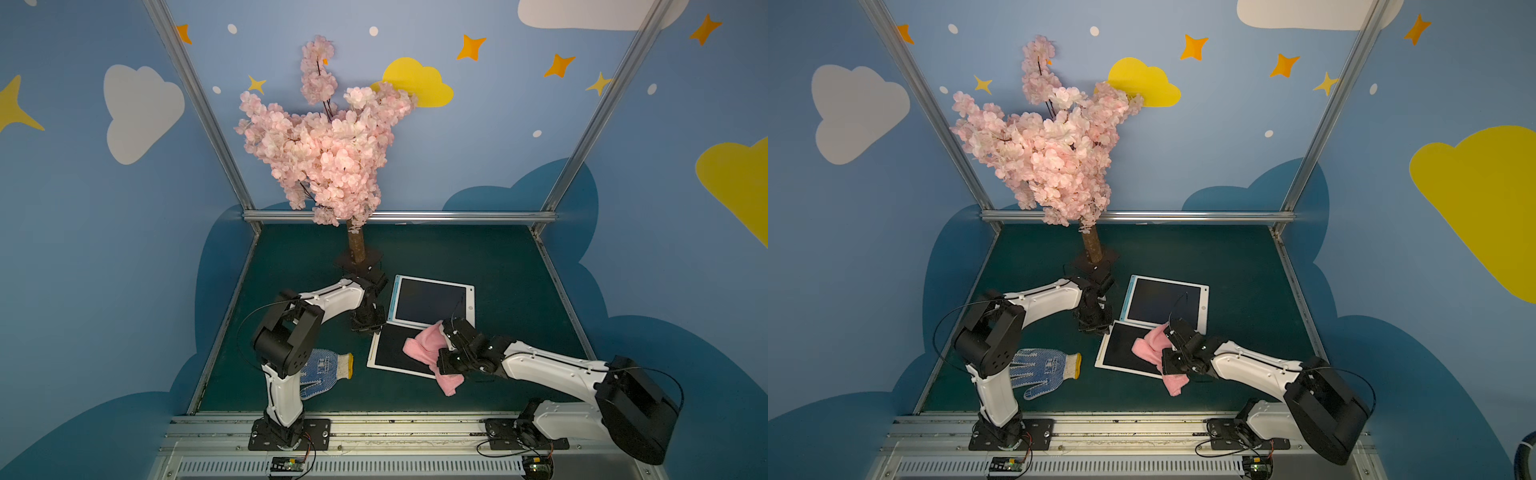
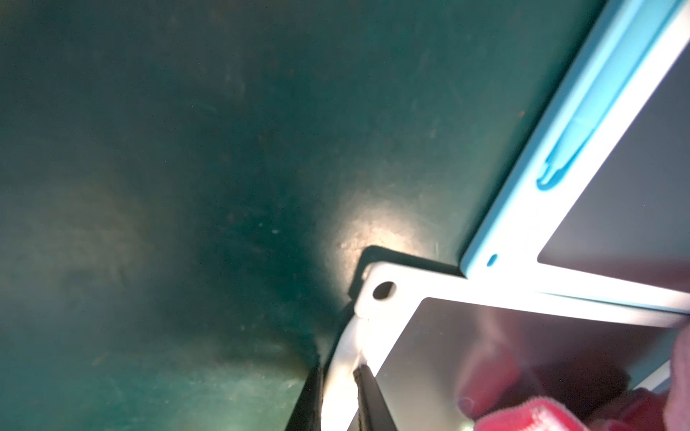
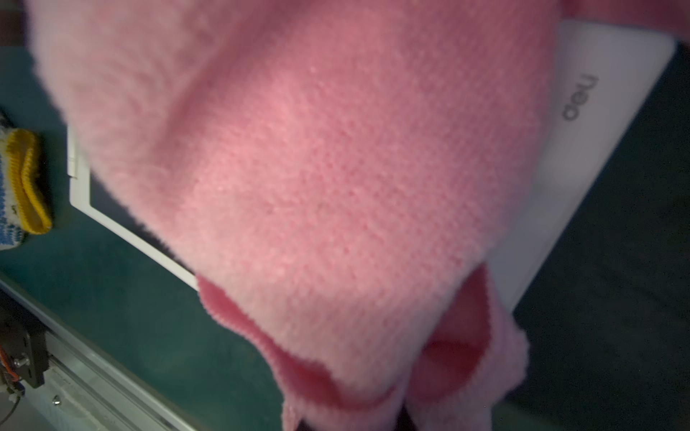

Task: Wipe the drawing tablet
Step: Wipe the dirt from the drawing tablet.

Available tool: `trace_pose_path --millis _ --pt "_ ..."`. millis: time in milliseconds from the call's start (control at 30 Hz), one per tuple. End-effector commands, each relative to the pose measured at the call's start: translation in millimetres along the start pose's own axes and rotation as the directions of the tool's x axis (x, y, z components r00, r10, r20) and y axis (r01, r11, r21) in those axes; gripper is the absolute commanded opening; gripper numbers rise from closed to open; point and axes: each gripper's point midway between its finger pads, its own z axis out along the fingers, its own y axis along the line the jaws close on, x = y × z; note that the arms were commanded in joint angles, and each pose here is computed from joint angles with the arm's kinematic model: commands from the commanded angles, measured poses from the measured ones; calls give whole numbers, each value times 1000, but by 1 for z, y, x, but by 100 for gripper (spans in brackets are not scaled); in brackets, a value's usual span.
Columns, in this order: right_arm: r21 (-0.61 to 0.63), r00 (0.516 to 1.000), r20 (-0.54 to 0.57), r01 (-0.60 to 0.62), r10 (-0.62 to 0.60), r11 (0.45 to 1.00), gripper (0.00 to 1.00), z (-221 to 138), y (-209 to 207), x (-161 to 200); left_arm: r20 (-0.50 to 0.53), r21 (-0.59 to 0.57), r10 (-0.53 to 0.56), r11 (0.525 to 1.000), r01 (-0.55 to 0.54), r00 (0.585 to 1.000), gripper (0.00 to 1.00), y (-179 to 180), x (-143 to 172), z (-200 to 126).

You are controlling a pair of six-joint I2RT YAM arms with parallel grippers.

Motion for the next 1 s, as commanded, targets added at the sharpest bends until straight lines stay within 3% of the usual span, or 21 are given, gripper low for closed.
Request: trace_pose_path --millis 0,167,300,567,667,800,967 --pt "90 992 -124 43 -32 995 0 4 -12 38 -32 -14 23 1000 -23 999 19 0 3 29" --pt "17 973 -156 173 -168 985 0 24 48 21 -37 -20 23 1000 -24 999 19 2 4 30" --pt "0 970 -179 169 -167 986 0 40 65 16 -40 -18 22 1000 -22 999 19 1 4 32" --pt "174 989 -144 44 -18 984 0 1 -21 41 -36 -16 28 999 -29 999 19 0 2 31" --pt "241 993 -72 -70 89 968 0 -10 -56 45 -37 -13 30 999 -30 999 19 -1 2 31" --pt "198 989 109 -118 98 973 0 -13 -68 10 -40 -16 30 999 -30 999 19 1 3 32" --pt "189 982 115 -168 148 967 0 -8 -70 -43 -43 -21 27 999 -28 999 19 2 4 33"
